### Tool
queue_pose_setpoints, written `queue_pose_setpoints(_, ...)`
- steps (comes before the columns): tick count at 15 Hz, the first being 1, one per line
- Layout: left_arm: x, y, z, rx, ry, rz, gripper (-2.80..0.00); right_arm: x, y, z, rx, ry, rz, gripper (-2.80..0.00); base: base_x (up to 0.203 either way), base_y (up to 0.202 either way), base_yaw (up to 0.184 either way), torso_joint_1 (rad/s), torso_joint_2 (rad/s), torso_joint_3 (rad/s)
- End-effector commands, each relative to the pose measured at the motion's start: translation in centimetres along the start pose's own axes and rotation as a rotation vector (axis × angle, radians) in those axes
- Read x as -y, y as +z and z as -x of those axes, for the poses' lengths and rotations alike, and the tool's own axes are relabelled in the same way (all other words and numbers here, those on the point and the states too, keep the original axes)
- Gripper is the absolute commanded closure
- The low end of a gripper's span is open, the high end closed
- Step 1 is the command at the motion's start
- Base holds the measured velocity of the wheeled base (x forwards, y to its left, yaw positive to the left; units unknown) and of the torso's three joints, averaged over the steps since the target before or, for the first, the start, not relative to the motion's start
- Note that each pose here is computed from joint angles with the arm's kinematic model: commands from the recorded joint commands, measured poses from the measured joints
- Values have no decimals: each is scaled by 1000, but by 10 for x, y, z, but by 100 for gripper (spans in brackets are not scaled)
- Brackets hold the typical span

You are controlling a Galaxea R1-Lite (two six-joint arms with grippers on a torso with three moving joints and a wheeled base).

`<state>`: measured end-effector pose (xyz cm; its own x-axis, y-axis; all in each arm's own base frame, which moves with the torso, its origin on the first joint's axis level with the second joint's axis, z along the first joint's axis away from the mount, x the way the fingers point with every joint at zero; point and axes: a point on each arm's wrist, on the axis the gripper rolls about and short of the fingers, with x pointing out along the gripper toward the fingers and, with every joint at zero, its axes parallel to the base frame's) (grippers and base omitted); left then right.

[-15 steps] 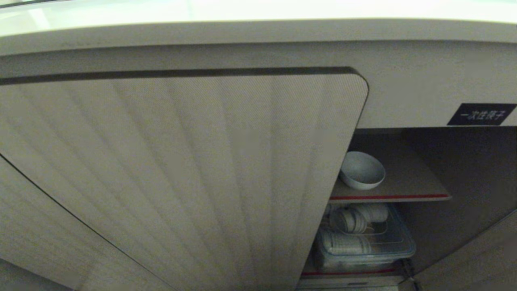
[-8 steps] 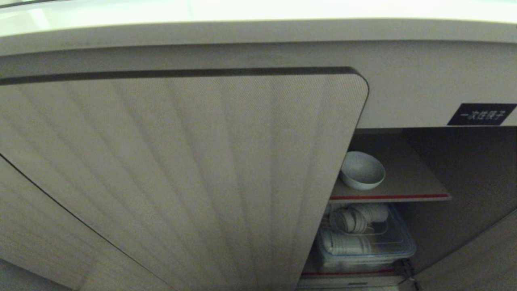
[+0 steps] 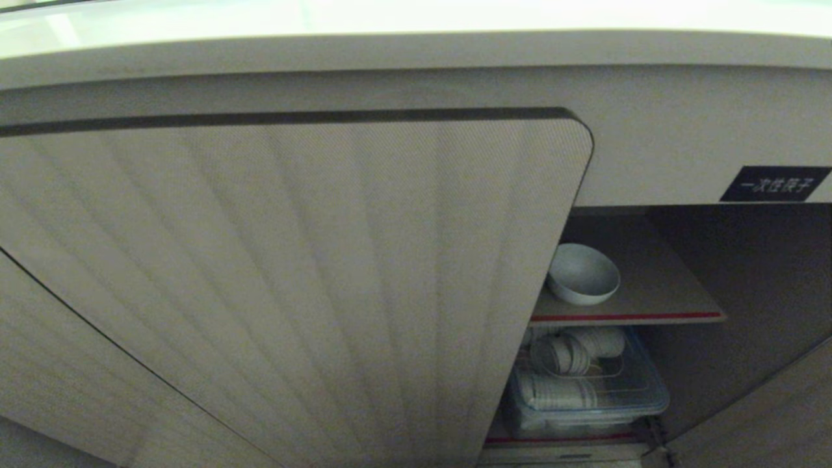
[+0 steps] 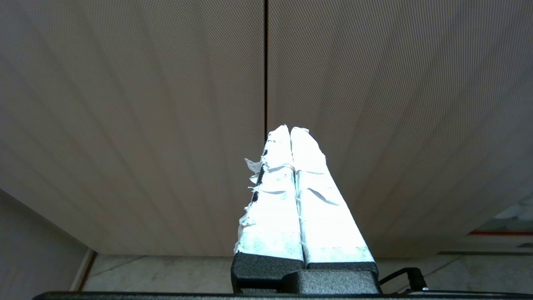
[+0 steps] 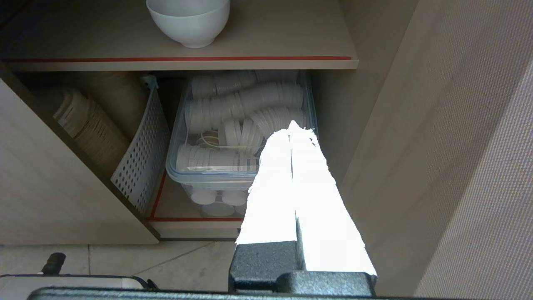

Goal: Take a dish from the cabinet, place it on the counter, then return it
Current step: Close the cabinet door

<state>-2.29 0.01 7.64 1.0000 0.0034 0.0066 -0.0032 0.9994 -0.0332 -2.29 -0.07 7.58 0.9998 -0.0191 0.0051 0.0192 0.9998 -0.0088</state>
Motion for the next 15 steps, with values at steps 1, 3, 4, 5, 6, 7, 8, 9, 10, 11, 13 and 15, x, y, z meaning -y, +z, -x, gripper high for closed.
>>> queue_pose_setpoints(1, 0, 0, 0, 1, 0, 1, 0, 0, 0, 0, 0, 1, 0, 0, 0, 0, 0, 0, 0, 0)
queue_pose_setpoints(3, 0, 0, 0, 1, 1, 2, 0, 0, 0, 0, 0, 1, 0, 0, 0, 0, 0, 0, 0, 0)
queue_pose_setpoints(4, 0, 0, 0, 1, 1, 1, 0, 0, 0, 0, 0, 1, 0, 0, 0, 0, 0, 0, 0, 0)
queue_pose_setpoints(5, 0, 0, 0, 1, 0, 2, 0, 0, 0, 0, 0, 1, 0, 0, 0, 0, 0, 0, 0, 0)
queue_pose_setpoints(6, 0, 0, 0, 1, 0, 2, 0, 0, 0, 0, 0, 1, 0, 0, 0, 0, 0, 0, 0, 0)
queue_pose_setpoints(7, 0, 0, 0, 1, 1, 2, 0, 0, 0, 0, 0, 1, 0, 0, 0, 0, 0, 0, 0, 0)
queue_pose_setpoints(8, 0, 0, 0, 0, 0, 2, 0, 0, 0, 0, 0, 1, 0, 0, 0, 0, 0, 0, 0, 0)
queue_pose_setpoints(9, 0, 0, 0, 1, 0, 2, 0, 0, 0, 0, 0, 1, 0, 0, 0, 0, 0, 0, 0, 0)
queue_pose_setpoints(10, 0, 0, 0, 0, 1, 2, 0, 0, 0, 0, 0, 1, 0, 0, -135, 0, 3, 10, 1, -1)
queue_pose_setpoints(11, 0, 0, 0, 0, 0, 2, 0, 0, 0, 0, 0, 1, 2, 0, -187, 0, -4, 2, 1, 0)
queue_pose_setpoints(13, 0, 0, 0, 1, 0, 2, 0, 0, 0, 0, 0, 1, 3, 0, -193, 0, 1, 1, 6, 3)
queue_pose_setpoints(15, 0, 0, 0, 1, 0, 2, 0, 0, 0, 0, -2, 1, 5, 0, -190, 0, 1, 2, -1, 3)
